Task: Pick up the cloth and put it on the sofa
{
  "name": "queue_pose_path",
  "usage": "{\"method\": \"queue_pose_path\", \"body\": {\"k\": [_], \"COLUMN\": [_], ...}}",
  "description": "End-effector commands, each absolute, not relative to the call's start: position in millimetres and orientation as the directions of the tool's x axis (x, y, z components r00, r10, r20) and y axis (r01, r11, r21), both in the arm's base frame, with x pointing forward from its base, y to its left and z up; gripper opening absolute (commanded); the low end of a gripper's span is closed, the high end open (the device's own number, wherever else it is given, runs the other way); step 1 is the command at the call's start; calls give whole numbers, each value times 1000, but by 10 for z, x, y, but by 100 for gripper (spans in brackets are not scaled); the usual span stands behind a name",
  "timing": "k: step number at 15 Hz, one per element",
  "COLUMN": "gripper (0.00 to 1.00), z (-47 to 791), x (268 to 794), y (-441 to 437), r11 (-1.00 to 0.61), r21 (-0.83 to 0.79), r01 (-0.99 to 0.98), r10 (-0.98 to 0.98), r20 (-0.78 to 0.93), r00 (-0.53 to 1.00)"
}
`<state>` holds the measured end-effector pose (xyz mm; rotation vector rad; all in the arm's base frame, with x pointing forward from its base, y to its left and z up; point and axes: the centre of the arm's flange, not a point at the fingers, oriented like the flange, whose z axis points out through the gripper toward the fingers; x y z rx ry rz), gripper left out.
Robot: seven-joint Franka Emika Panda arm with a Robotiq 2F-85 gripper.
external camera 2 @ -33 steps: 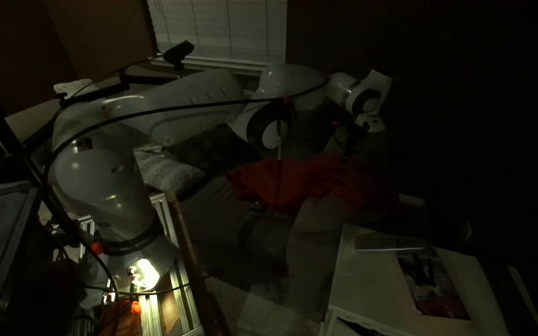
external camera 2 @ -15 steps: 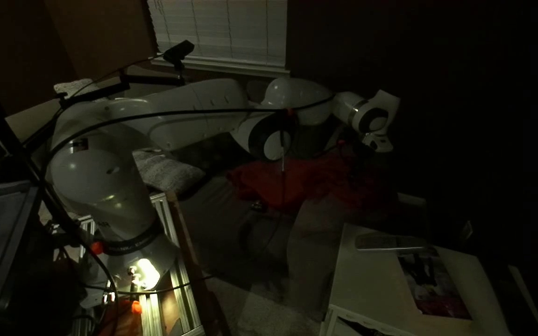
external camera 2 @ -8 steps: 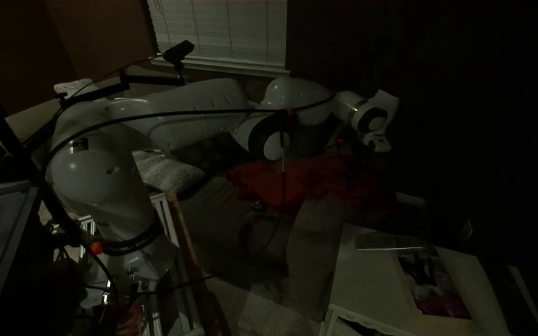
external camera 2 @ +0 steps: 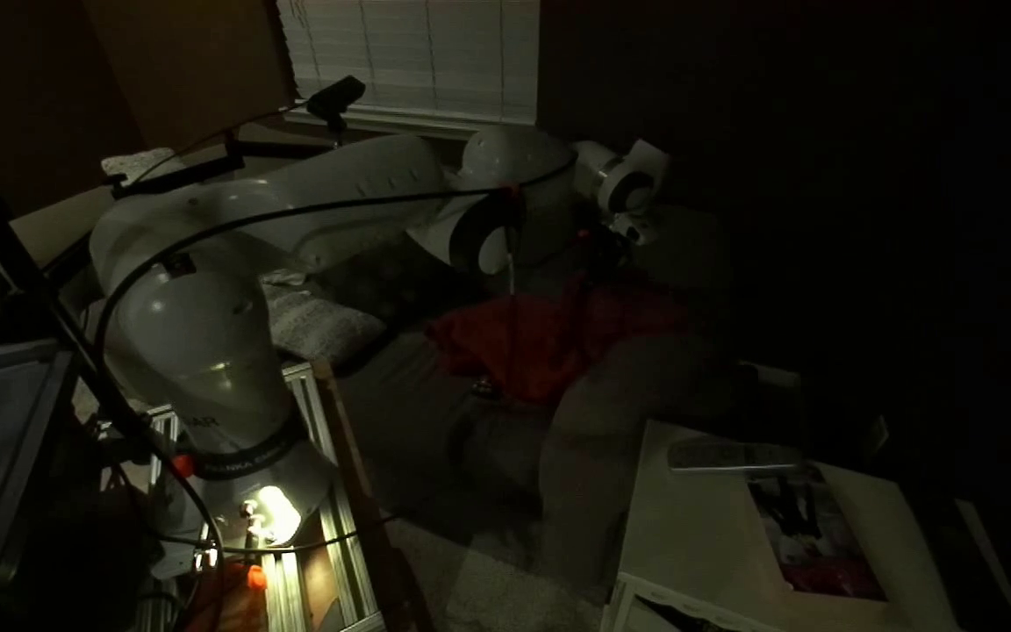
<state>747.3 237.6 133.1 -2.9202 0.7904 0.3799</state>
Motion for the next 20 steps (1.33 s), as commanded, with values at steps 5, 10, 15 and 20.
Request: {"method": "queue_pose_path", "body": {"k": [5,10,15,20], "gripper": [5,1,1,1], "z": [1331,1289,1296,1384], "x": [7330,7480,7093,6659], "y": [2757,3242,4480,5274], "r11": [-893,-931,-972,-939], "r21": [-12,-88,-208,-318], "r01": [-451,-354,-108,129], "r10": [-432,-324,-53,208], "r20": [-260,-245,-252,-230], "r00": [863,914,966,951]}}
